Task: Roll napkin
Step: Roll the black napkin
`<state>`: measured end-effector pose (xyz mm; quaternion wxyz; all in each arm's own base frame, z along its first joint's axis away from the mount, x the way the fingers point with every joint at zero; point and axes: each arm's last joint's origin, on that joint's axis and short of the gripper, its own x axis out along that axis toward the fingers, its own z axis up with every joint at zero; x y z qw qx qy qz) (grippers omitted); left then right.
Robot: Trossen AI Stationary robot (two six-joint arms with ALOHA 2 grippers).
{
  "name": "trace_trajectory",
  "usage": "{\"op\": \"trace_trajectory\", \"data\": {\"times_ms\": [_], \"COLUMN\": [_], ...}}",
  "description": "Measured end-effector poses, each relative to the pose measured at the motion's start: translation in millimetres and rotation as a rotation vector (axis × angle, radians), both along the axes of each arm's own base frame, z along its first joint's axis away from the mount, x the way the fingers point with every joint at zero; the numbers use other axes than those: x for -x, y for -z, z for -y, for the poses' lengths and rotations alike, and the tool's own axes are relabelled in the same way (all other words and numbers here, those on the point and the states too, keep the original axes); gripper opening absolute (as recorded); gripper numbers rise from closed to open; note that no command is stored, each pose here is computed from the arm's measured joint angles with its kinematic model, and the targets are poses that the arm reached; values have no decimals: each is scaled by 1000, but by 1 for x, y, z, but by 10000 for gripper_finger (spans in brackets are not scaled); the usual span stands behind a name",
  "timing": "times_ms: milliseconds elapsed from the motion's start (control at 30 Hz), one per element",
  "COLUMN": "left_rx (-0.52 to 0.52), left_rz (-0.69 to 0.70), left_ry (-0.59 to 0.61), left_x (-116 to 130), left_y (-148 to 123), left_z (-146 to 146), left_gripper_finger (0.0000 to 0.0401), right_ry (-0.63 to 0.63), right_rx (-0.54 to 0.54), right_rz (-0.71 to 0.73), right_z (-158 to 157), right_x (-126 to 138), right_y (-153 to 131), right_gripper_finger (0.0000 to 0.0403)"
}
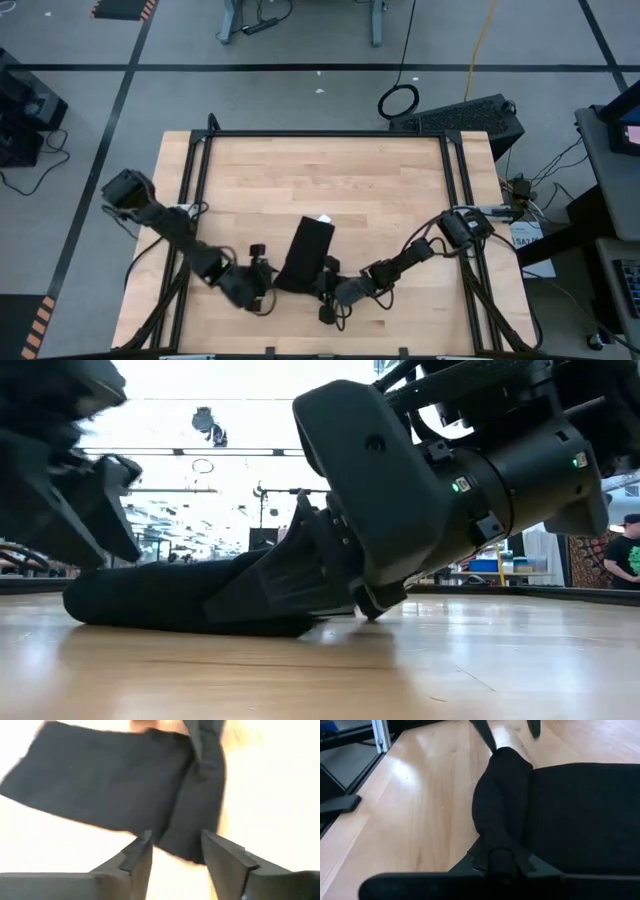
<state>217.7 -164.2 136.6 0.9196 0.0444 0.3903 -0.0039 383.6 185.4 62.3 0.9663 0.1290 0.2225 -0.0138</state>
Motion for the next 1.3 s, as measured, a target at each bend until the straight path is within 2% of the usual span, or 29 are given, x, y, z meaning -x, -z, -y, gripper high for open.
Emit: {"op": "trace_trajectory", "data": {"times_ms": [100,233,500,633,700,933,1000,1167,1300], "left_rx": [-68,-119,-202,-213,-206,-118,-108,-51,58], "left_rz": [87,103,105,115,111,47,41,7,-33], "left_ry": [-1,46,111,105,107,174,164,196,216], "left_x": [13,21,10,2,-2,-13,-15,-22,-30], "left_y": [0,3,21,26,26,28,28,27,26], "left_z": [13,21,24,21,18,9,5,-3,-10], "left_gripper_finger": [210,243,241,218,195,54,28,13,13], "right_ry": [28,50,61,61,61,59,59,51,0], "right_rx": [-18,-6,-1,-1,1,3,4,15,84], "right_rz": [-2,8,12,12,9,8,8,7,8], "right_z": [-2,-5,-6,-7,-6,-6,-6,-7,-14], "right_x": [1,4,4,4,5,5,5,5,9], "right_y": [0,0,0,0,0,0,0,0,0], "right_gripper_finger": [13,13,13,13,13,13,13,23,69]}}
